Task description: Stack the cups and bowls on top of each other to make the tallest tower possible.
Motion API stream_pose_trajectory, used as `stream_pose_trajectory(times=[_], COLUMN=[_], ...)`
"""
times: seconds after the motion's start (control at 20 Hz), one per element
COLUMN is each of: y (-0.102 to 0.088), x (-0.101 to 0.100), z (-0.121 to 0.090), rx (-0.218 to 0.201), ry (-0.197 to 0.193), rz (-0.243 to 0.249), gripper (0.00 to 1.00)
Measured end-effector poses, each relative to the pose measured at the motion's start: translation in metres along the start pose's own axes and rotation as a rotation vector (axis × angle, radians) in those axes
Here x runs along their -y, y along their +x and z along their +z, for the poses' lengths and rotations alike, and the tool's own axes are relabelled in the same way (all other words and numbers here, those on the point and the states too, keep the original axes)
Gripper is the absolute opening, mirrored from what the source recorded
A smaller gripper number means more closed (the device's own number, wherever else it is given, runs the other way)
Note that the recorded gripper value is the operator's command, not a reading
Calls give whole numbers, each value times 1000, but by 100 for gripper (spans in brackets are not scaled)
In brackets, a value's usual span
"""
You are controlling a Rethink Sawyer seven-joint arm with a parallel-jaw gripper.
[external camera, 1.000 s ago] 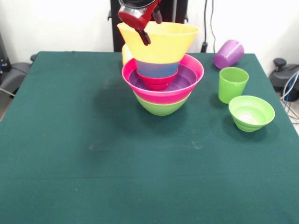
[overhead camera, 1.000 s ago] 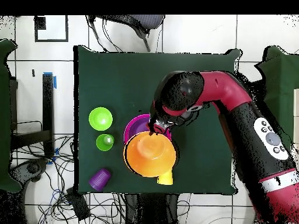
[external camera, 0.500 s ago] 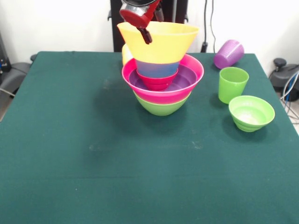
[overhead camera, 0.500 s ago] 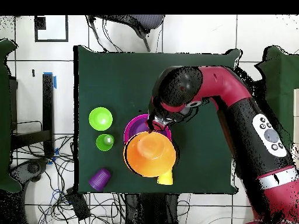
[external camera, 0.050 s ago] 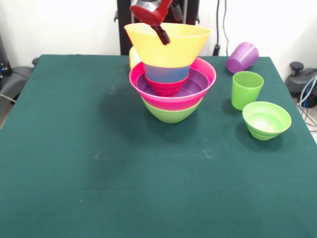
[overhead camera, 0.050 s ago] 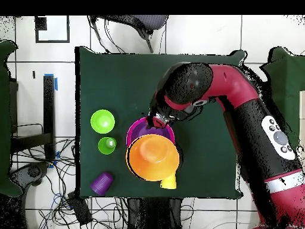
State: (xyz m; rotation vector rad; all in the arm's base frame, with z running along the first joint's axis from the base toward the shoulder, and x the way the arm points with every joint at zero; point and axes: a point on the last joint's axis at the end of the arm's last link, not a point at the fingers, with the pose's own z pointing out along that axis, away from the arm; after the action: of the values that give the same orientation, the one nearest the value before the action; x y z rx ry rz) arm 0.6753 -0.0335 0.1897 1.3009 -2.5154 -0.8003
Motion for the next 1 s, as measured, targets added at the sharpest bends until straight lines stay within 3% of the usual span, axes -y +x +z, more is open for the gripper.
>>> stream_pose_trajectory(times=[0.1,0.2,0.3,0.4,0.55,0.65,0.9,1.0], y=[-5,-15,-18,-24,-26,-27,-35,-37], x=[2,9,13,22,35,47,63,66], z=[-3,-11,-15,-25,-34,-39,-43,-41], rx=[39,129,172,270,364,444,552,573], ry=[17,68,96,161,242,320,436,458], rz=[-2,-2,-1,7,18,30,39,39], gripper=[100,100,100,100,100,100,100,100])
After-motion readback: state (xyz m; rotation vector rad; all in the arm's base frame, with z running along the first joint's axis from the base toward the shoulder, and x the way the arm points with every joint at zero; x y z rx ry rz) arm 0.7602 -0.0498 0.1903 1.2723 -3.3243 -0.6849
